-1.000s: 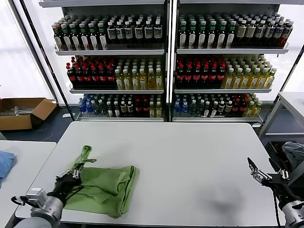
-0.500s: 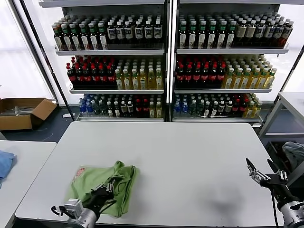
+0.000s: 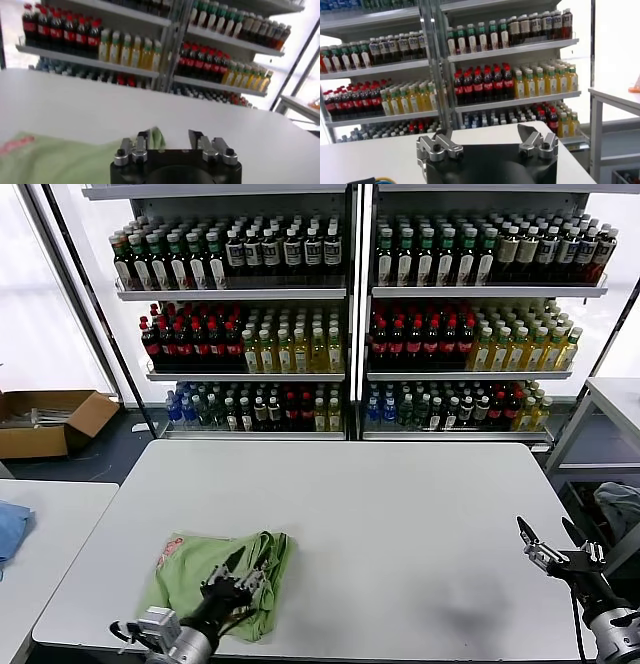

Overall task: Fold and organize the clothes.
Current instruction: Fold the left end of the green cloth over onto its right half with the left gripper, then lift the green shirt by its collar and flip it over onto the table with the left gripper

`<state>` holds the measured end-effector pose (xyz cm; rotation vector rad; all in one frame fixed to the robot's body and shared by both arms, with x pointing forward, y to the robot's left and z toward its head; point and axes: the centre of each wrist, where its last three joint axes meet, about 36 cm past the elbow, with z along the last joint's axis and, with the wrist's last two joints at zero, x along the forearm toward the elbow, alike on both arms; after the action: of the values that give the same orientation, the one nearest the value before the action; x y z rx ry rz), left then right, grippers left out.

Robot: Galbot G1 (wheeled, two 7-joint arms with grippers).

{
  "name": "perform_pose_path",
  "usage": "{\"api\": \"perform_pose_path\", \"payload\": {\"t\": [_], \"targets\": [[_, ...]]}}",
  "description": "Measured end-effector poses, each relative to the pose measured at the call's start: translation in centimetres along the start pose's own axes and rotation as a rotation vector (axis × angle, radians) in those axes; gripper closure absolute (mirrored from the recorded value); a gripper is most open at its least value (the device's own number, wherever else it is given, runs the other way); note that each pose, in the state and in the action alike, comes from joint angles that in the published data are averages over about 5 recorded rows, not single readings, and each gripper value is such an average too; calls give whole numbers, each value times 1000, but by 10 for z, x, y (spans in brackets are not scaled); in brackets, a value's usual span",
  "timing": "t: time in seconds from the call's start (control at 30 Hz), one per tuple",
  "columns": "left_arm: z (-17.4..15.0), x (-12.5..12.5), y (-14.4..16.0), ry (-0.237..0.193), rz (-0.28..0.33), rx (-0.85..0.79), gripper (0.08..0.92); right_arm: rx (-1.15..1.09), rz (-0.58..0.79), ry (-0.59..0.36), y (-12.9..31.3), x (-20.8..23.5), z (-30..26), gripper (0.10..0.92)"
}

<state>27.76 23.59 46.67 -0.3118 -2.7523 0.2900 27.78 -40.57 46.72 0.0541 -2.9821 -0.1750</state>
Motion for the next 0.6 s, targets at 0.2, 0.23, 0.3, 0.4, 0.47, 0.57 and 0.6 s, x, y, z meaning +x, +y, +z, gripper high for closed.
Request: {"api": "perform_pose_path", "payload": {"t": [0.2, 0.23, 0.3, 0.4, 0.47, 0.57, 0.6], "targets": [[-12, 3, 56, -9, -99, -42, 236, -5, -8, 1, 3, 0, 2, 200], [-11, 2, 65, -3, -115, -46, 218, -5, -9, 1, 4, 0, 2, 200], [-9, 1, 81, 10, -143, -52, 188, -4, -9, 3, 4, 0, 2, 200], [-4, -1, 101, 27, -176, -57, 178, -3, -8, 6, 3, 1, 2, 200], [0, -4, 112, 39, -194, -57, 177, -2, -7, 7, 2, 1, 2, 200], [7, -7, 126, 59, -217, -54, 177, -1, -7, 6, 2, 1, 2, 200], [10, -8, 130, 65, -224, -52, 177, -1, -7, 6, 2, 1, 2, 200]]}}
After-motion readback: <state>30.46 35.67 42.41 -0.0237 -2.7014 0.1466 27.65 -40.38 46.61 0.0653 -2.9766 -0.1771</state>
